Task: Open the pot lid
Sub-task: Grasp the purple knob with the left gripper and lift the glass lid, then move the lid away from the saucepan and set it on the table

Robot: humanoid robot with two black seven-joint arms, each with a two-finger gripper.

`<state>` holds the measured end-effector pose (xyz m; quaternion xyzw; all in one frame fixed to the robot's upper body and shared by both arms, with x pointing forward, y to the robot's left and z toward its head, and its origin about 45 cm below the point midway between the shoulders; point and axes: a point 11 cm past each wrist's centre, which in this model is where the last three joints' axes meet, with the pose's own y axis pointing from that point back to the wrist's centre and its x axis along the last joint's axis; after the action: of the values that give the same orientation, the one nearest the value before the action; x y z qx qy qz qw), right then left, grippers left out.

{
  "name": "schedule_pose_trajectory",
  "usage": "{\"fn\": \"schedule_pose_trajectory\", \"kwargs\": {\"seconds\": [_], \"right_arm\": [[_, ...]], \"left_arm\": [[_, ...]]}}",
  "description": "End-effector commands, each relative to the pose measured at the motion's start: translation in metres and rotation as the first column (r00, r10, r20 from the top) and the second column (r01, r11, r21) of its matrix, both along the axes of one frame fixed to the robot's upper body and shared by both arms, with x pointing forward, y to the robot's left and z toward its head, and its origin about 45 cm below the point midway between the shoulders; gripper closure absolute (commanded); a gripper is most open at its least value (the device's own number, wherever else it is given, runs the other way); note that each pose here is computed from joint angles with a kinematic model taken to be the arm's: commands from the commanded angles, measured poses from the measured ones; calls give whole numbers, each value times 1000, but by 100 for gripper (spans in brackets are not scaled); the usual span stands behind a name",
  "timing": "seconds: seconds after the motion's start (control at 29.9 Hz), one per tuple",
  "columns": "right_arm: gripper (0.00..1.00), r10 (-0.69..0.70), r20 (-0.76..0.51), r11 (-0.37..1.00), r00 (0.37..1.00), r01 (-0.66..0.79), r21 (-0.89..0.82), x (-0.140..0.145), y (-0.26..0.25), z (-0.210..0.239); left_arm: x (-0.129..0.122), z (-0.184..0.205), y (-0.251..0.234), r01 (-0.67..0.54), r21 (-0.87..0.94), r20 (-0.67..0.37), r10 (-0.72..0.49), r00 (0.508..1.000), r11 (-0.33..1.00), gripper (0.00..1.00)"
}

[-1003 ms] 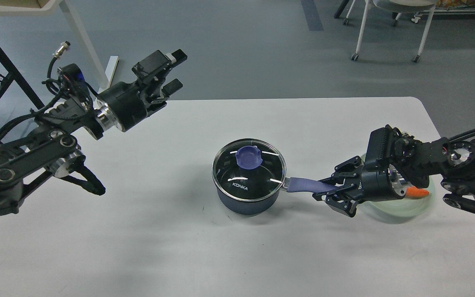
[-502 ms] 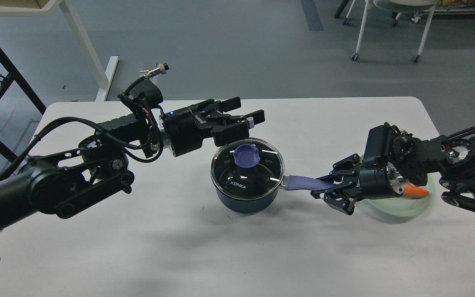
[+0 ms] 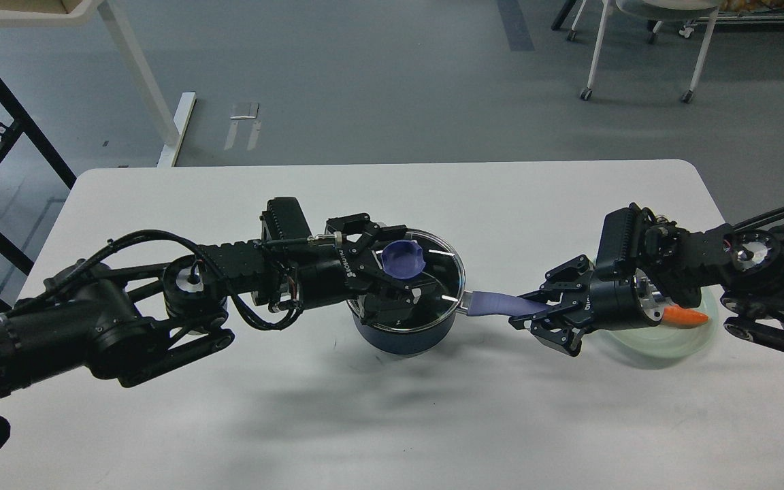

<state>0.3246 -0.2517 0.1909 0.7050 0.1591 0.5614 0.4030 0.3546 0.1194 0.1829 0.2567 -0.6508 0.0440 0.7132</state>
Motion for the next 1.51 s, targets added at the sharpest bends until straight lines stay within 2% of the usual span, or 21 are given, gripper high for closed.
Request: {"fn": "schedule_pose_trajectory", "kwargs": {"seconds": [0.0,0.23,0.43,0.5,0.64,0.94,1.24,1.47], "right_arm": [[82,1,-3,1000,1000,-1,0,-1,0,-1],[82,2,-5,1000,1000,-2,-2,-1,-1,-1],[82,1,-3,1000,1000,-1,-3,-1,-1,-1],[81,1,-3,1000,1000,-1,-3,-1,-1,-1],[81,0,-2,1000,1000,0,-3,-1,-1,-1],[81,0,-2,1000,1000,0,-4,0,-1,-1],[81,-7,-1,1000,1000,7,-7,0,-5,-1],[81,-10,3,1000,1000,10,-9,1,-6,1]], "left_arm": [[5,-1,1,-13,-5,11,13,1000,1000,2],[7,-7,6,-26,4,14,26,1000,1000,3],[0,-21,12,-15,47,-8,15,1000,999,11],[-1,-24,12,-8,57,-12,8,1000,998,17],[0,-23,12,-5,57,-9,6,1000,998,35],[1,-20,11,-6,54,-3,6,1000,999,53],[10,-4,19,-24,36,13,23,1000,999,55],[39,33,64,-167,-17,7,167,986,986,55]]}}
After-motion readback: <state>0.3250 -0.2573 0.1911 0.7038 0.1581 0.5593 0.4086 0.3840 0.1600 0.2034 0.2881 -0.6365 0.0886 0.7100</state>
